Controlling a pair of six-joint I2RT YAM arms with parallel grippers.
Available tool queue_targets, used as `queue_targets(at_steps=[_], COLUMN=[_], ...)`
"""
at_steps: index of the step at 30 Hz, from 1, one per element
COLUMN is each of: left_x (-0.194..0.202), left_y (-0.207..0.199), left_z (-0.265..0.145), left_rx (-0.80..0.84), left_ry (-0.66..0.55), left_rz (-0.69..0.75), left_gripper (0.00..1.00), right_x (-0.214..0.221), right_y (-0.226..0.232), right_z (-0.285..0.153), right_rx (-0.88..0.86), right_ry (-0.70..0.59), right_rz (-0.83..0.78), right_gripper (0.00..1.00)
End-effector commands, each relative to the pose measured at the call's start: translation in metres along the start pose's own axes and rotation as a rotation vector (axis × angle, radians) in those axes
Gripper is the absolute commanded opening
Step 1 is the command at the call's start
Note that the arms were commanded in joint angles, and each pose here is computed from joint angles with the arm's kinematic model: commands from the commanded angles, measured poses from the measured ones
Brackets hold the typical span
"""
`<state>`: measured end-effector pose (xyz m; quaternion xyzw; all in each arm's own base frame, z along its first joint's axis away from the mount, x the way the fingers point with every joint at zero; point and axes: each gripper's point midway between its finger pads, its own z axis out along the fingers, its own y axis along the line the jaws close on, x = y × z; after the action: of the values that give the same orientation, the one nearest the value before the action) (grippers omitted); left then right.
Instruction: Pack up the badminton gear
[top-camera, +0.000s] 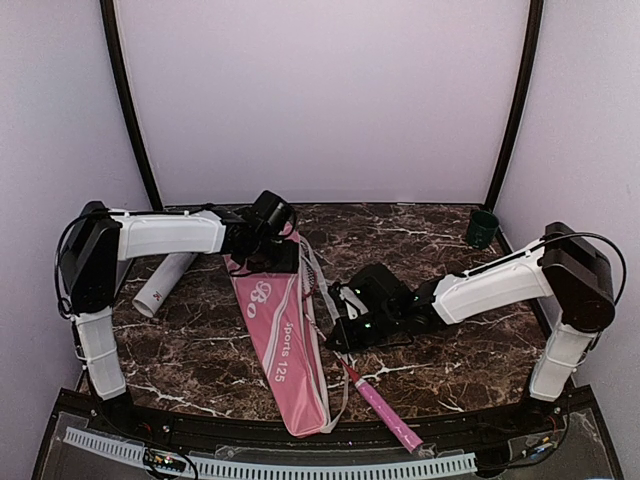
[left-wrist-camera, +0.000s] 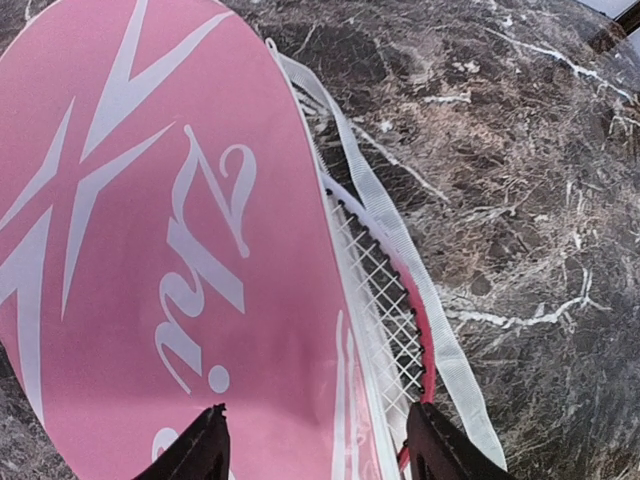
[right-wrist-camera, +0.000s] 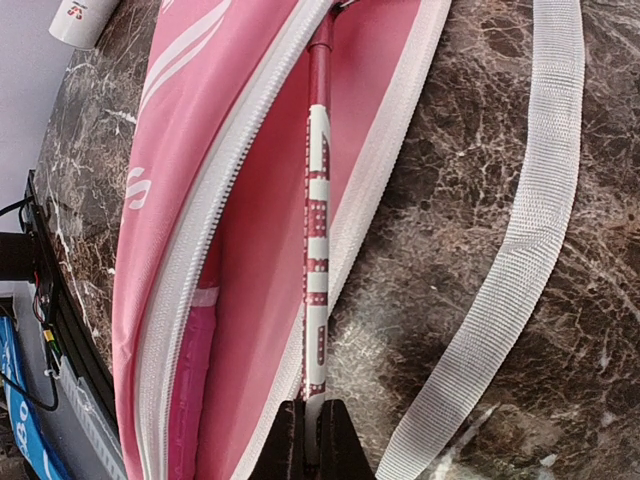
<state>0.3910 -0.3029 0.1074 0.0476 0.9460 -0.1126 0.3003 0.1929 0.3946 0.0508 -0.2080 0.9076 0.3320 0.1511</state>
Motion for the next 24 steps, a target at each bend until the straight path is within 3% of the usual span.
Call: queue_targets(at_steps=[1,9,17,22,24], left_x=[0.002,0.008,0.012,0.009,0.007], left_y=[0.005,-0.002,-0.005,-0.011,-0.013], left_z=[0.005,0.03,0.042,0.043,0.045], left_rx=[-0.042,-0.028,-0.027,-0.002,0.003], left_ry=[0.031,0.064,0.09,0.081,0.078], left_rz=[0.007,0.025,0.037,0.039,0.043], left_gripper=[0.63,0.56,0.28,0.0,0.0], right_x=[-0.017,-0.016,-0.016,-0.015,-0.015], right_y=[0.018,0.017,0.017,0.017,0.017], right_z=[-0.001,0.002,0.004,0.003,0.003], right_rx=[-0.068,-0.07,-0.073,-0.072,-0.07], right_ry=[-0.054,-0.048,-0.048,-0.048,-0.051], right_rz=[-0.035,-0.032,-0.026,-0.022,-0.02], right_gripper=[0.0,0.0,0.0,0.0,0.0])
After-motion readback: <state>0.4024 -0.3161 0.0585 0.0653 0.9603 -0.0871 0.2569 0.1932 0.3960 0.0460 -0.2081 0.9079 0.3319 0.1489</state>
